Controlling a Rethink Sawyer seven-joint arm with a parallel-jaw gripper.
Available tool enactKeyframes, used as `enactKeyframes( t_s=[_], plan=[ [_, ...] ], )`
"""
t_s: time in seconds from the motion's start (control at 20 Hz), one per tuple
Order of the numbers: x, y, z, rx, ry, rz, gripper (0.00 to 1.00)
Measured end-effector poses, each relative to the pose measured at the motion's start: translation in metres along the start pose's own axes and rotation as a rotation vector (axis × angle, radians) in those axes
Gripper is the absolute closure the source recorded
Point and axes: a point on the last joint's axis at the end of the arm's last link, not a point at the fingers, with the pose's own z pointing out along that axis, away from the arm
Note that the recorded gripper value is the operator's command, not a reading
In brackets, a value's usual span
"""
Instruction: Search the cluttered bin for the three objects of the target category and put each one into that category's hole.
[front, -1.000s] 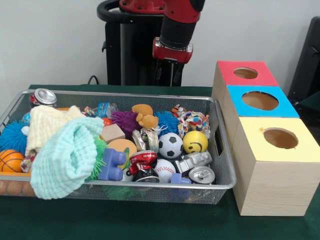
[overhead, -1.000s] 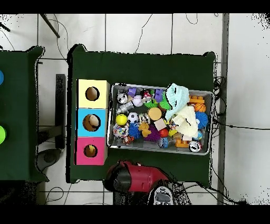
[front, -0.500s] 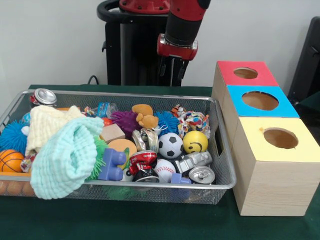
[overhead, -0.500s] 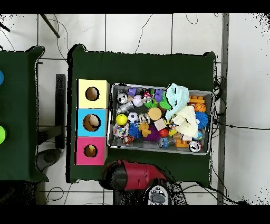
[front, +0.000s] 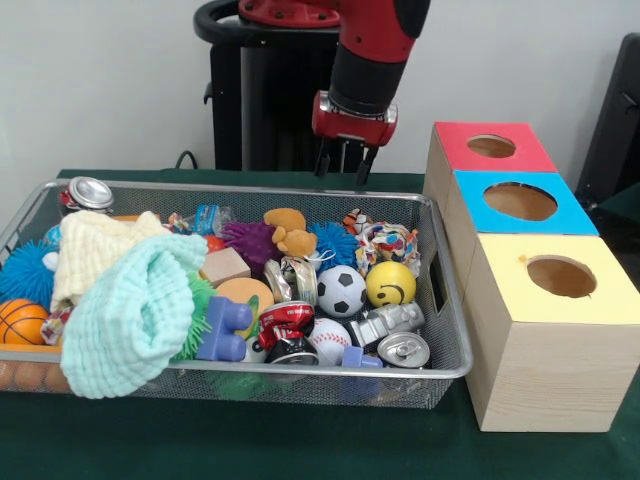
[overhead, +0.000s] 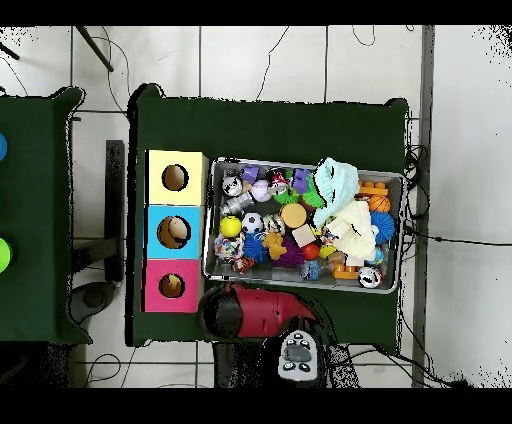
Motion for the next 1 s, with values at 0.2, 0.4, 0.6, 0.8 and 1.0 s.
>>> enactKeyframes(
  t_s=[0.2,0.4,0.6,0.8,1.0],
  plan=[
    [-0.007,0.001,0.01,-0.006,0.016,-0.003,0.0],
    [-0.011,0.002,0.019,-0.012,0.052,-0.003,0.0],
    [-0.012,0.003,0.029,-0.013,0.065,-0.008,0.0],
    [-0.012,0.004,0.037,-0.012,0.076,-0.011,0.0],
    [-0.013,0.005,0.044,-0.012,0.083,-0.013,0.0]
  ],
)
